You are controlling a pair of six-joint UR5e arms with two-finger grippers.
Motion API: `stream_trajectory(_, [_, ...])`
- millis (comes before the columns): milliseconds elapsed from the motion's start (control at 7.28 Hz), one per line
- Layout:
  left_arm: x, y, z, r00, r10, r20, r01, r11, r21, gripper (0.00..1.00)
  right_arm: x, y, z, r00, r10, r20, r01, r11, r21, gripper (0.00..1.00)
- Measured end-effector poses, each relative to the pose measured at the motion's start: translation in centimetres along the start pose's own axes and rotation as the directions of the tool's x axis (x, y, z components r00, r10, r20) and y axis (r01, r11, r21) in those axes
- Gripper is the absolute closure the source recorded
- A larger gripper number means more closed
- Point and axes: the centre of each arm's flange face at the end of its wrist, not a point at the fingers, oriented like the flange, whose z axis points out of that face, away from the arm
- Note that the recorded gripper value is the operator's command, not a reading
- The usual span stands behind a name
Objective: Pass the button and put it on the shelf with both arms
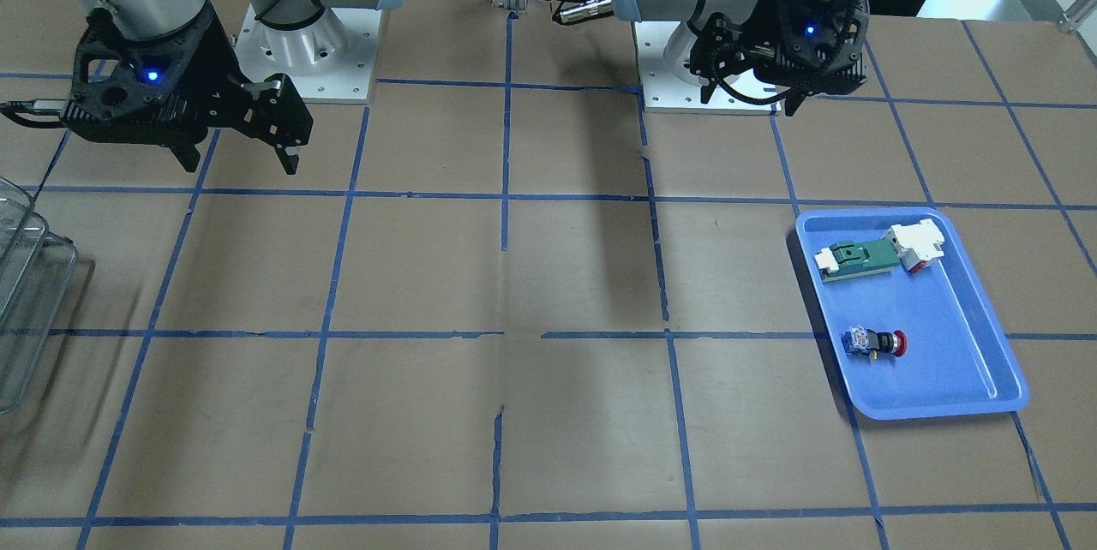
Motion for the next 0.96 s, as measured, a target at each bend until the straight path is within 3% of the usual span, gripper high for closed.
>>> stream_trajectory(962, [-0.05,-0.16,0.34,1.0,0.0,-0.002,0.0,1.0,-0.009,0.0,0.0,-0.01,-0.01,1.0,-0.001,0.0,0.001,1.0,0.001,0.0])
